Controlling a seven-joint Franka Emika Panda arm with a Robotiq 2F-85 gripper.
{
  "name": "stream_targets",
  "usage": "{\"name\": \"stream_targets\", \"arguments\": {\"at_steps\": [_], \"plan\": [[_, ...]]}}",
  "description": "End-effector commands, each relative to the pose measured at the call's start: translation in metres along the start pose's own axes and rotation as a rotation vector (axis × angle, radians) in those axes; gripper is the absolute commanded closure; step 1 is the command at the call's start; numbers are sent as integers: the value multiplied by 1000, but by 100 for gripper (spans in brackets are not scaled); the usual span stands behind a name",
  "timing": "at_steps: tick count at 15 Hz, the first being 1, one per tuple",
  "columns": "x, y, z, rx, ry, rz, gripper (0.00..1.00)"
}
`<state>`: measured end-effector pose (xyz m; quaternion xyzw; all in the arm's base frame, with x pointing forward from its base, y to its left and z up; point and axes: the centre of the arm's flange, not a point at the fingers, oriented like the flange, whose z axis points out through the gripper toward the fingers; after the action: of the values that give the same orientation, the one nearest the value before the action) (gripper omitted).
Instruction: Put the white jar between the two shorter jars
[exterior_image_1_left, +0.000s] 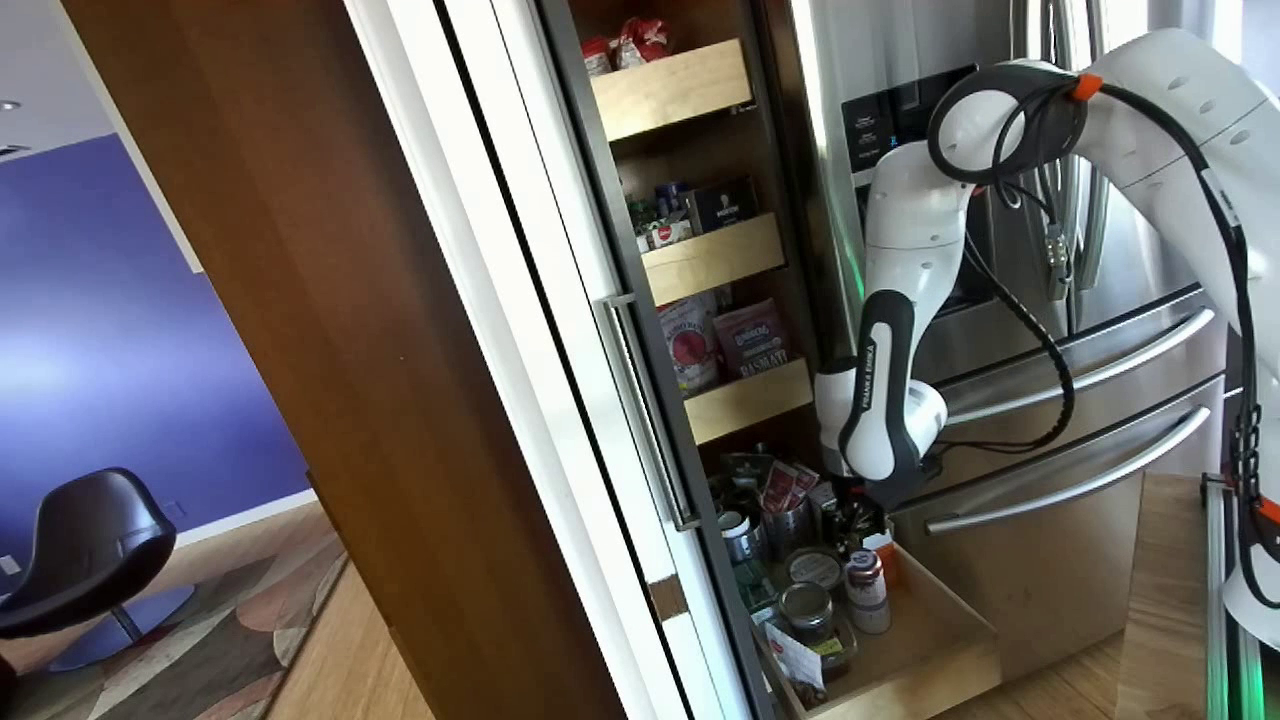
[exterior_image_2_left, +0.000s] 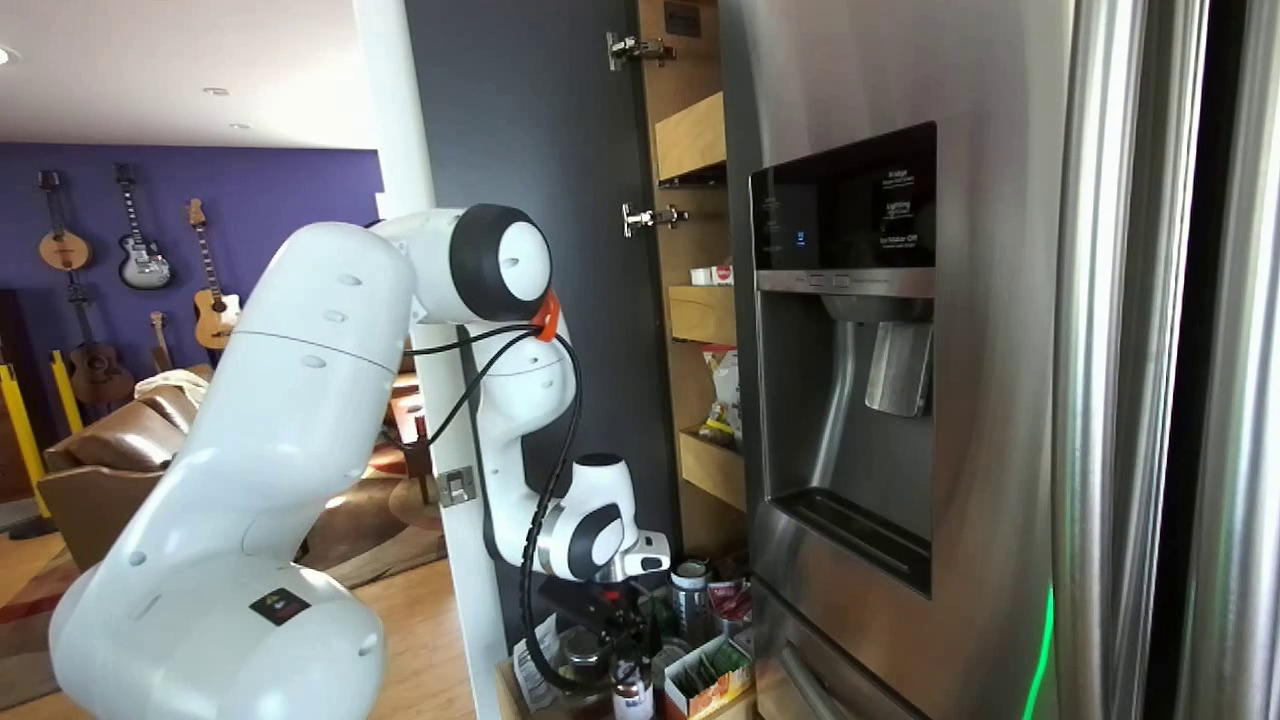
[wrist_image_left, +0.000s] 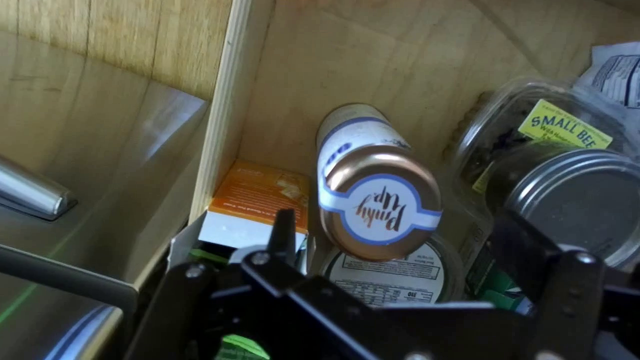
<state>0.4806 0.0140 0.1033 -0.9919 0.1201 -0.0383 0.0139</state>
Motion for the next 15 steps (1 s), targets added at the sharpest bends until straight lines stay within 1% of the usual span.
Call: {"name": "stream_targets", "arguments": {"at_steps": [1, 3, 6, 12, 15], "plan": [[17, 0, 29, 41, -1, -19, 0], [21, -3, 37, 59, -7, -30, 0], [26, -6, 49, 61, -19, -40, 0], [27, -4, 62, 24, -55, -34, 0], [27, -2, 68, 19, -74, -34, 0]]}}
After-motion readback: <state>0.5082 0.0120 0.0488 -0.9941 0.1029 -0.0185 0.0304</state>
